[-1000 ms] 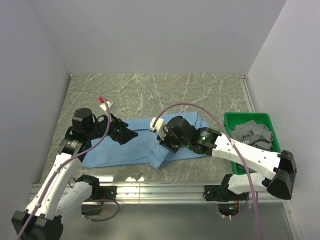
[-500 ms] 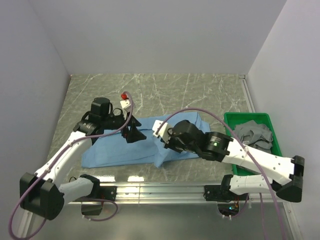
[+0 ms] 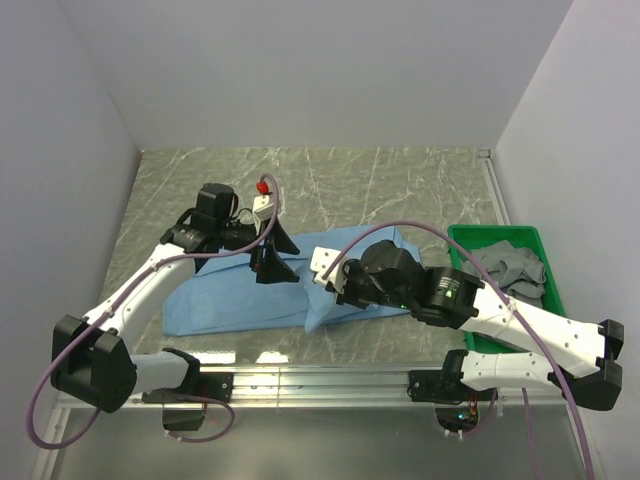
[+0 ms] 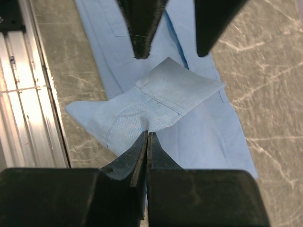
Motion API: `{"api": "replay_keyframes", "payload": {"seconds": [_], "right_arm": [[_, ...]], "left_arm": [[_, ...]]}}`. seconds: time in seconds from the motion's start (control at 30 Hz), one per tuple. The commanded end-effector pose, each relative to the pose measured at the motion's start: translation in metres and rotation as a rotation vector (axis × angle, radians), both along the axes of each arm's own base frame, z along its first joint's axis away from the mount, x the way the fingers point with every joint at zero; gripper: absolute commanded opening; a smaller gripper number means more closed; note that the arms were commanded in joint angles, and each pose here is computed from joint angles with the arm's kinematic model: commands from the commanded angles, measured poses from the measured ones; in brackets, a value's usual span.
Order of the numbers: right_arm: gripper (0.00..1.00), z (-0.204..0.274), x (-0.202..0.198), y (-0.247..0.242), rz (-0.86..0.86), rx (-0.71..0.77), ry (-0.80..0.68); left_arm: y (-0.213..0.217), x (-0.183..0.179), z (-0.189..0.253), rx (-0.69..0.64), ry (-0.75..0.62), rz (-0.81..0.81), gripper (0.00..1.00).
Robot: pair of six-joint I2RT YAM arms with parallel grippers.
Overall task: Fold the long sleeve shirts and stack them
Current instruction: Fold the shirt
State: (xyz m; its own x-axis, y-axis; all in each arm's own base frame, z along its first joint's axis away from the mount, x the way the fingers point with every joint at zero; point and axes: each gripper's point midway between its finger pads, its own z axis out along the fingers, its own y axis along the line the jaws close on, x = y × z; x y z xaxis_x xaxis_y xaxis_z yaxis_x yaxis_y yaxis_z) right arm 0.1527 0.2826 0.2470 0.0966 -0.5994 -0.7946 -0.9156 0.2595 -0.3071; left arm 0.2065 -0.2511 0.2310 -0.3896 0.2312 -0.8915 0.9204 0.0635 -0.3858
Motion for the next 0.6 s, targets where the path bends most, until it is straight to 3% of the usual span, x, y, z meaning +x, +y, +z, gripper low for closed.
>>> {"api": "replay_keyframes", "payload": {"seconds": [0.0,0.17,0.57], "right_arm": [[0.00,0.027,-0.010,0.012,0.094,0.074,-0.041],[0.00,0.030,-0.021,0.020,0.173,0.074,-0.043],[0.00,0.029,-0.011,0.030,0.164,0.060,-0.093]], "left_arm": [[-0.004,-0.008,0.019,-0.053,-0.066,-0.111,0.99],[-0.007,-0.001,0.018,-0.035,-0.065,-0.104,0.99],[-0.012,-0.015,0.024,-0.033,-0.043,-0.199,0.99]]}}
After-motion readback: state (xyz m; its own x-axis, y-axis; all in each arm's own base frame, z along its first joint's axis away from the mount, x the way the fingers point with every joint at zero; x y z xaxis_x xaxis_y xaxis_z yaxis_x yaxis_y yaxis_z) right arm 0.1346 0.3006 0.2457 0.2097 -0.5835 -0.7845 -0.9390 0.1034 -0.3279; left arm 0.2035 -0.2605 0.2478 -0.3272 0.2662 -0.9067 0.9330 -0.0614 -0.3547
